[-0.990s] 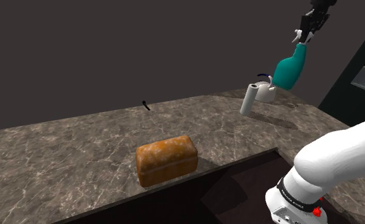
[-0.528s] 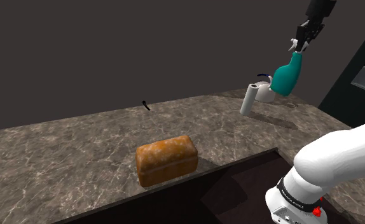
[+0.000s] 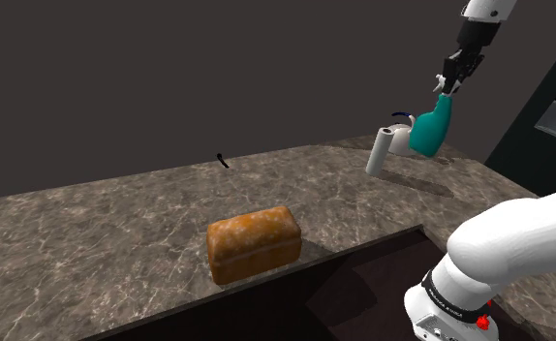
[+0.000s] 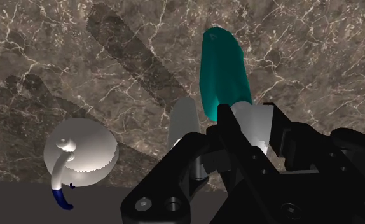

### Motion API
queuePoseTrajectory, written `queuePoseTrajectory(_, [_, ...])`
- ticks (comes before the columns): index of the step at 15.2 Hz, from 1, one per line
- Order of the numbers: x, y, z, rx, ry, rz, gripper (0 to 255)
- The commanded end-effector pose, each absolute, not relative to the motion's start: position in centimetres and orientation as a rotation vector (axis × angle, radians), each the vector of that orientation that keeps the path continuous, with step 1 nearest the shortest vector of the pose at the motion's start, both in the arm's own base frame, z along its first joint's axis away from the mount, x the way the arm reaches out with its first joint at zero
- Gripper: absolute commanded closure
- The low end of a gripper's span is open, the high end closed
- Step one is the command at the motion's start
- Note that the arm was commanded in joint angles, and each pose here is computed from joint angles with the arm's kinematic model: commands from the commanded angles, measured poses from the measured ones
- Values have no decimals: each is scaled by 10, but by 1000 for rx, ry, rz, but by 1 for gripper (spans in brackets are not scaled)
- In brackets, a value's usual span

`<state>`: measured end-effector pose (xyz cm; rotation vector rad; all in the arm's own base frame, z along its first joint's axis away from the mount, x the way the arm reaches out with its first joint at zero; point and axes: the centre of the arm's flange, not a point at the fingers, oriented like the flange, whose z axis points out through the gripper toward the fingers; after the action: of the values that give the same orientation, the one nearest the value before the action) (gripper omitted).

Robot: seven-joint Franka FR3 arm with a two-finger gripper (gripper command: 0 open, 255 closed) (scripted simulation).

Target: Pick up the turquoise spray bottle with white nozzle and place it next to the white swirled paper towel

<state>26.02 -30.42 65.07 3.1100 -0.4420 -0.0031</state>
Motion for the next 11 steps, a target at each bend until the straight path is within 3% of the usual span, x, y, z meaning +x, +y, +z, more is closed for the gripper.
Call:
queuePoseTrajectory(1, [259, -304, 640, 3110, -442, -2, 255])
queuePoseTrajectory(11, [259, -304, 587, 3110, -442, -2, 255])
